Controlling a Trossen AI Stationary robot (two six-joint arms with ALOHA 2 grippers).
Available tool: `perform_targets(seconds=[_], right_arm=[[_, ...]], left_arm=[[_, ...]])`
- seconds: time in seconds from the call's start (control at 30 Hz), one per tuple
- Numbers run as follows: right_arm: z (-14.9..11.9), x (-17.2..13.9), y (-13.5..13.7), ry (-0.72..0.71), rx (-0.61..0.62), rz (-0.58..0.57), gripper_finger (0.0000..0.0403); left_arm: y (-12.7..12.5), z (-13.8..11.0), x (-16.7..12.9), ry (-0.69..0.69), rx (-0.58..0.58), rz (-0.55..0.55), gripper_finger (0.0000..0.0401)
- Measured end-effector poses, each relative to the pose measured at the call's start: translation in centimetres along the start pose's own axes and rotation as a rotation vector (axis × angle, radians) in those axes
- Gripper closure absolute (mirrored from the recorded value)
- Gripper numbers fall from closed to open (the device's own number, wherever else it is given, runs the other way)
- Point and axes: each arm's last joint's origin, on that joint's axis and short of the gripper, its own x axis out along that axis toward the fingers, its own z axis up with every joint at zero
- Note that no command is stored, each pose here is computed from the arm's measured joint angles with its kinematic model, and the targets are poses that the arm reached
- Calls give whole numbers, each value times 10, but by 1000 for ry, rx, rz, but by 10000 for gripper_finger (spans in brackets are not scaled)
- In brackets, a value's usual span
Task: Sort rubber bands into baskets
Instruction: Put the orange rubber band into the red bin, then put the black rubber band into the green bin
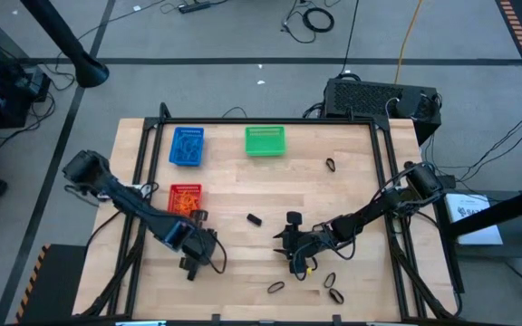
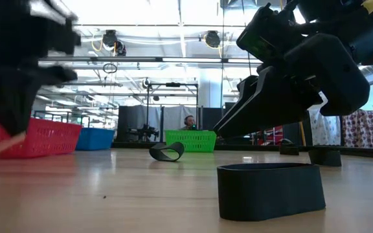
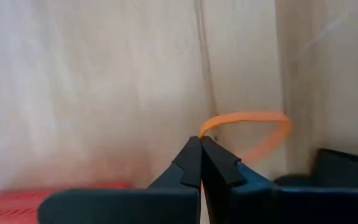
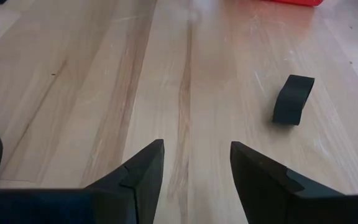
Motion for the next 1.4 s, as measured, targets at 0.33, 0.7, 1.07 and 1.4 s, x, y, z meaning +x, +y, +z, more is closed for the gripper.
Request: perform_targets(seconds=[0.33,0.7,1.07,1.4], right_arm=[[0,0,0,0,0,0,225],[0,0,0,0,0,0,225],[0,0,0,0,-1,0,225],[0,0,0,0,-1,0,225]], left_arm=[[29,-26,-68,-141,-73,197,398],[53,-63,-65,-33,-154,380,399],[61,-78,-41,49,-158,441,367],[61,-76,-41,26,-177,429,274]])
